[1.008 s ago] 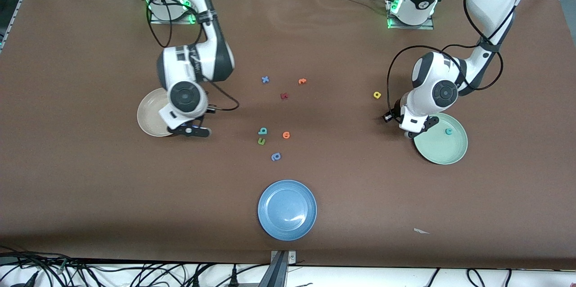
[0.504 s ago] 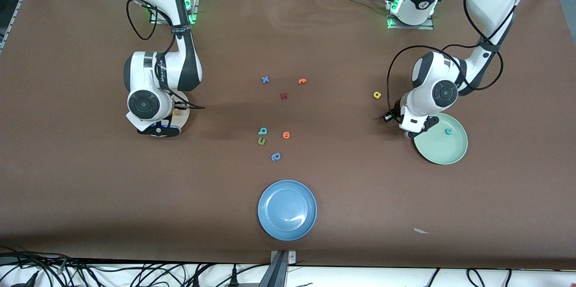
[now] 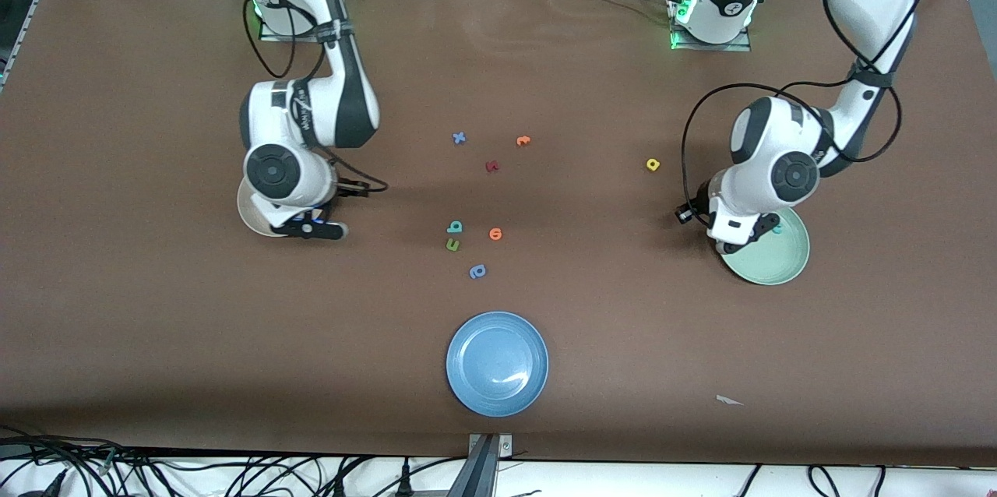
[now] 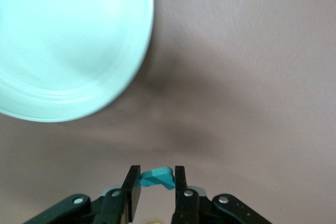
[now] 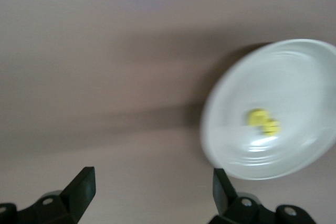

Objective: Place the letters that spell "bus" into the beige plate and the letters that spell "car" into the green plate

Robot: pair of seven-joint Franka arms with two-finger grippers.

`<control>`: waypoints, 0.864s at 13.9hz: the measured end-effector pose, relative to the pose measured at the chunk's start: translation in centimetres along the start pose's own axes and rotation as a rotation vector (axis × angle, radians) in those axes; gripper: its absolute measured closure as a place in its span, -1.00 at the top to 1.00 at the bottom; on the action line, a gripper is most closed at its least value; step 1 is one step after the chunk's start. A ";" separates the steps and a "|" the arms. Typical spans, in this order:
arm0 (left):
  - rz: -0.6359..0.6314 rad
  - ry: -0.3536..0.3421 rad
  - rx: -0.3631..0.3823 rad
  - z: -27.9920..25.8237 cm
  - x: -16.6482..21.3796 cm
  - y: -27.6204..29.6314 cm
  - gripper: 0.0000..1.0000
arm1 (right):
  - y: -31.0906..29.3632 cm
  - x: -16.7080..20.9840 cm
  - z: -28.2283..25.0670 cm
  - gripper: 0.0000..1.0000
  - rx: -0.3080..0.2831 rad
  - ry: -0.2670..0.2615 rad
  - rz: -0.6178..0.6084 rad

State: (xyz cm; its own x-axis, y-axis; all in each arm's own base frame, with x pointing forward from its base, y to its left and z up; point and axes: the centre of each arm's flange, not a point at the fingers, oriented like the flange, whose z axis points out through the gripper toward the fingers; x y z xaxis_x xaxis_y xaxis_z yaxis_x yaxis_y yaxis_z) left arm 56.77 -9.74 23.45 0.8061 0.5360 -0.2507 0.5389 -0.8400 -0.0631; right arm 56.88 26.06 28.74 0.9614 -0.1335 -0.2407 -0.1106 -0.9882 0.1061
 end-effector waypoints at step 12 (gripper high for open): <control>0.140 -0.055 0.038 0.1 9.9 -9.3 -0.14 | -13.7 -0.2 5.7 0.44 0.207 0.139 0.270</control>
State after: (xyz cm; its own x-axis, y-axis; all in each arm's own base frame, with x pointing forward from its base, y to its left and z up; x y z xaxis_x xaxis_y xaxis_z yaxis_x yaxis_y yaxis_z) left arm 59.73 3.41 21.40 0.8576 0.4090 -0.3118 0.4119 -0.9093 -0.0598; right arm 56.76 39.20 21.86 0.9143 -0.3937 -0.0954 -0.3997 -0.9151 -0.0535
